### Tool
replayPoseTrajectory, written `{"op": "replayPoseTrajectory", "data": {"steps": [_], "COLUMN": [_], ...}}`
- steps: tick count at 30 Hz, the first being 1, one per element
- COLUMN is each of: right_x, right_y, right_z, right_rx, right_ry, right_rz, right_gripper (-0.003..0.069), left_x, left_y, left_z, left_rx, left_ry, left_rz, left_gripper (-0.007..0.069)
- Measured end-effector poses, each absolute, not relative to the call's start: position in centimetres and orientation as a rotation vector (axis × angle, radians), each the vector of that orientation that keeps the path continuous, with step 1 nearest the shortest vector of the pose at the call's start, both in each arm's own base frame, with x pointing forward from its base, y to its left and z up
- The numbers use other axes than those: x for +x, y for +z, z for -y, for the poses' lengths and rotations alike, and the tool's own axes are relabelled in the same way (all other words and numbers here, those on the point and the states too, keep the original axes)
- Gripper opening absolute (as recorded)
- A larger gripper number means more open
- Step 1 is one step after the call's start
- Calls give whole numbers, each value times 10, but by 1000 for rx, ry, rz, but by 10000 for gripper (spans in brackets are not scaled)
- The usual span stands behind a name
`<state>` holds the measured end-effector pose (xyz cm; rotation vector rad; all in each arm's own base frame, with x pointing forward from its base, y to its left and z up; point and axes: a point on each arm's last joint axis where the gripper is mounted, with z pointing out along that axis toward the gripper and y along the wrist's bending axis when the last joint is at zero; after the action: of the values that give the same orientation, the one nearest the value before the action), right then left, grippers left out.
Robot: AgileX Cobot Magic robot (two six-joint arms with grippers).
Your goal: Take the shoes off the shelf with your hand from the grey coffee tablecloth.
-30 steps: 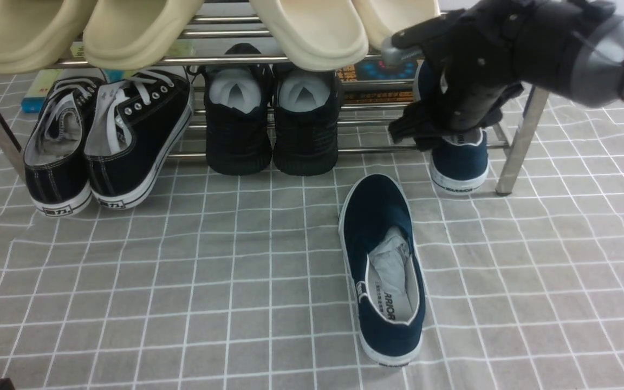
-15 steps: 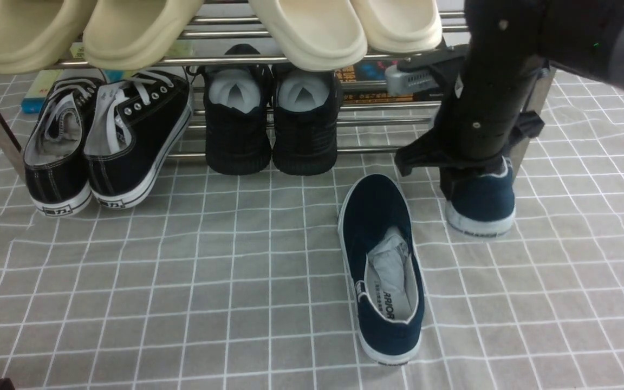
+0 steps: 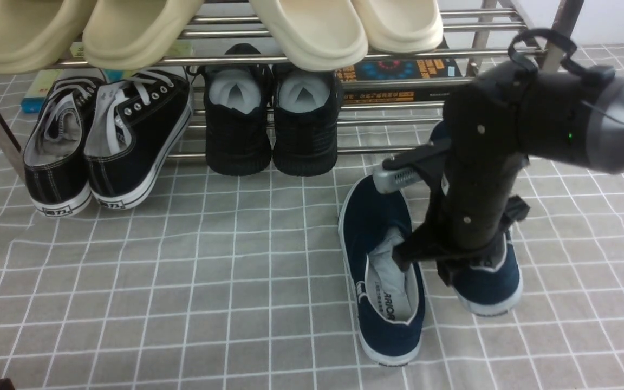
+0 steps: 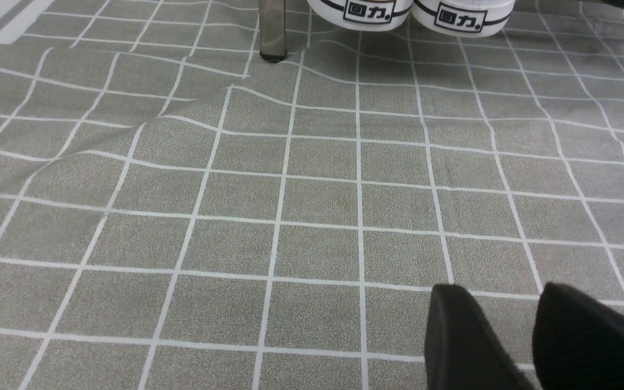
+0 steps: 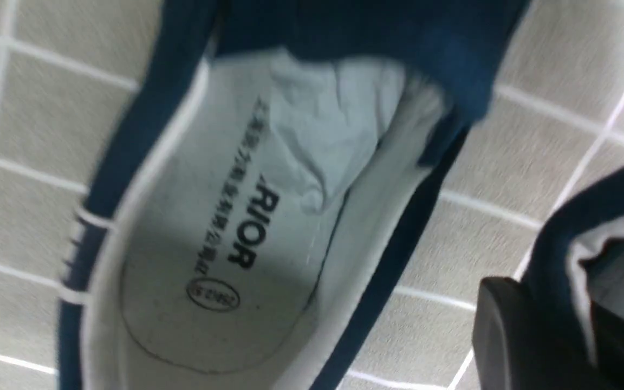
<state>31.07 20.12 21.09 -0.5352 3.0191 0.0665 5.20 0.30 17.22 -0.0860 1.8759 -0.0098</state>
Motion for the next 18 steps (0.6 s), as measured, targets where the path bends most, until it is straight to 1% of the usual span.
{"op": "replayPoseTrajectory", "data": {"steps": [7, 13, 17, 18], "right_x": [297, 296, 295, 294], "right_y": [194, 193, 194, 196], "right_z": [-198, -198, -197, -197], "right_rx": [-514, -499, -496, -497], "right_ry": [91, 105, 102, 95], "right_rz": [-3103, -3104, -3112, -3127], "right_gripper": [20, 24, 55, 85], "left_x": [52, 52, 52, 52], "left_y": [172, 172, 172, 172], "left_z": [-3, -3, -3, -3], "left_rx": [-86, -86, -86, -86], "left_ry": [-10, -10, -10, -10], "left_rz": [-1876, -1876, -1876, -1876], "left_gripper": [240, 240, 240, 240]}}
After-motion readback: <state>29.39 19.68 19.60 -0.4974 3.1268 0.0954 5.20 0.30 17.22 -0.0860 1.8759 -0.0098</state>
